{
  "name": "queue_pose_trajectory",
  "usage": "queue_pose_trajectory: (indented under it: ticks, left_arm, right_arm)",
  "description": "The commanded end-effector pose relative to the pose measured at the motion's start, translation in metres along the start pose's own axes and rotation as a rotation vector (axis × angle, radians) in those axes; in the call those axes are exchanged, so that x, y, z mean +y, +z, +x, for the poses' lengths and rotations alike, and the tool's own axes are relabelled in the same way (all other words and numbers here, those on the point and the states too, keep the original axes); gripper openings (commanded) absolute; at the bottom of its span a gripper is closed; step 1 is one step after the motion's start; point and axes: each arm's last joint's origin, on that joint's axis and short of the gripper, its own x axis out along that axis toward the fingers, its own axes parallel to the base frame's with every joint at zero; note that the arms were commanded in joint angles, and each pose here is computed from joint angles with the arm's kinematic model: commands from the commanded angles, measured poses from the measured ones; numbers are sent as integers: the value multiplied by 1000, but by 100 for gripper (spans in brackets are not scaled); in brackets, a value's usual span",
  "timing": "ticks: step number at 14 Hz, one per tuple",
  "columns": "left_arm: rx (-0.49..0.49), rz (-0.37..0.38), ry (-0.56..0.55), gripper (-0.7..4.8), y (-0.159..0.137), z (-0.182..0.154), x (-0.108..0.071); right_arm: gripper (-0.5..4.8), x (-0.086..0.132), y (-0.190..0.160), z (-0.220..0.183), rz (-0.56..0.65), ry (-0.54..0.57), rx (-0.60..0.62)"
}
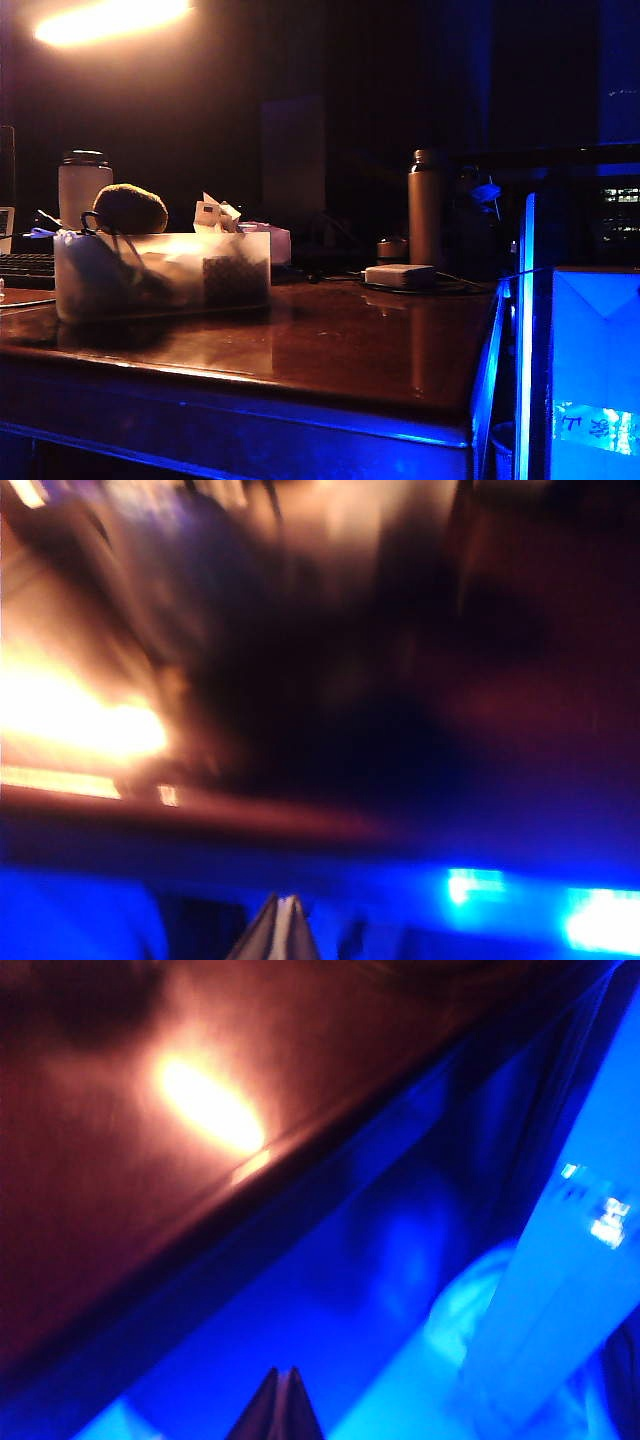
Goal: Pick up the kiwi and place it into the translucent box.
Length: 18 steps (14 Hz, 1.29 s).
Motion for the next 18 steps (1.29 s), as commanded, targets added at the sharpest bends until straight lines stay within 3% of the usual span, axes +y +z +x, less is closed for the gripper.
queue_pose_trajectory:
  ticks: [1, 3, 5, 11, 18]
  left_arm:
    - [-85, -16, 103, -3, 5, -7, 10]
    - [-160, -24, 191, -3, 9, -13, 18]
    - [-172, -31, 238, -3, 10, -14, 22]
    - [-165, -33, 237, -3, 10, -14, 22]
    - [-165, -33, 238, -3, 10, -14, 22]
  right_arm:
    - [-1, -5, 4, -3, 30, -32, -73]
    - [-1, -11, 9, -7, 59, -88, -138]
    - [-1, -17, 13, -11, 82, -141, -201]
    - [-1, -35, 15, -15, 130, -317, -249]
    - [-1, -35, 15, -15, 130, -318, -250]
